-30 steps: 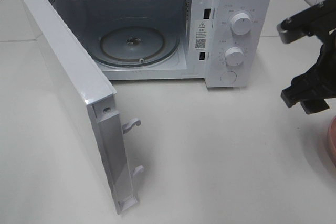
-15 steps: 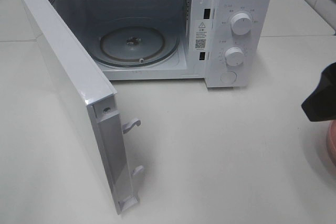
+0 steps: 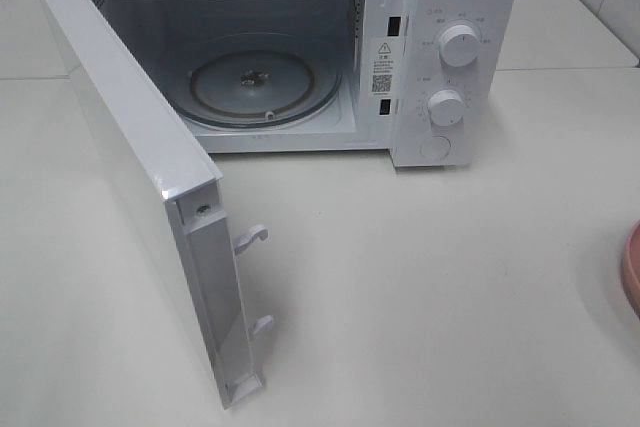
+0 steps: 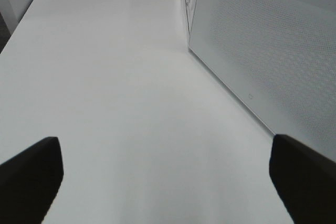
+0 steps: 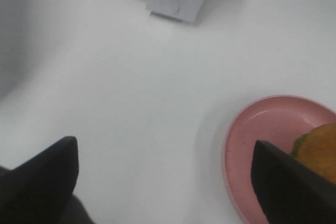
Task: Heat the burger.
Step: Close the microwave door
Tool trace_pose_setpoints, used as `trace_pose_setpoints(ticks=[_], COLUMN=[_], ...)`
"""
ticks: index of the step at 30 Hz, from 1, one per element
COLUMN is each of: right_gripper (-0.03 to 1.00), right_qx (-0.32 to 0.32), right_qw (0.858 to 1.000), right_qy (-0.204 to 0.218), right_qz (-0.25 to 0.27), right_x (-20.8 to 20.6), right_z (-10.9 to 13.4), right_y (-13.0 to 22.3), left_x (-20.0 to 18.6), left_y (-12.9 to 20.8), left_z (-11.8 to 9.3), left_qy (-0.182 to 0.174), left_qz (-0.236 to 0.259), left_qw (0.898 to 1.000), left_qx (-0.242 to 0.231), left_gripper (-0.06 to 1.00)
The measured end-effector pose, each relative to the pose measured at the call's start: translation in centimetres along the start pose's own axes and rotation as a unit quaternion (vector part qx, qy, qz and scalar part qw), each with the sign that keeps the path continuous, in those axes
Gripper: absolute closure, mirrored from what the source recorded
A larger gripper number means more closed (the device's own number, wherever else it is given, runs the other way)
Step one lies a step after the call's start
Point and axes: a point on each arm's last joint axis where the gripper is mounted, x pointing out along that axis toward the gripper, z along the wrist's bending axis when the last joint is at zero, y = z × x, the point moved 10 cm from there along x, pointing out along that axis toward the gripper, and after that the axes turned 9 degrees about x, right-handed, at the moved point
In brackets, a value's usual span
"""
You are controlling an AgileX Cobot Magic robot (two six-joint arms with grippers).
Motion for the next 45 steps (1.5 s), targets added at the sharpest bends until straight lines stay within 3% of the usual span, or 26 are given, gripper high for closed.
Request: trace_pose_setpoints(ticks=[1, 4, 10, 14, 21, 45], right_gripper=[0.15, 0.15, 0.16, 0.22, 0.22, 0.21], right_qx=[0.000, 0.034, 0.057, 0.064, 0.091, 0.094], right_qw=[1.000, 0.995, 0.988, 0.982, 0.983, 0.983], right_qy=[0.000, 0.046, 0.074, 0.083, 0.085, 0.083], right_qz=[0.000, -0.083, -0.121, -0.157, -0.133, -0.133], right_x=[0.0, -1.5, -2.2, -3.2, -2.9, -2.9], right_z=[0.0, -1.9, -2.7, -2.8, -2.7, -2.5], right_y=[0.0, 0.8, 2.0, 1.9, 4.3, 4.4], left_x=[0.0, 0.0, 0.0, 0.0, 0.0, 0.0], left_y=[0.0, 0.0, 0.0, 0.0, 0.0, 0.0], left_z=[0.0, 0.0, 0.0, 0.0, 0.0, 0.0], left_qy=[0.000, 0.000, 0.000, 0.000, 0.000, 0.000], left_qz=[0.000, 0.000, 0.000, 0.000, 0.000, 0.000], left_qw=[1.000, 1.000, 1.000, 1.000, 1.000, 1.000], left_qx=[0.000, 0.000, 0.000, 0.000, 0.000, 0.000], left_gripper=[-0.05, -0.05, -0.05, -0.05, -0.05, -0.05])
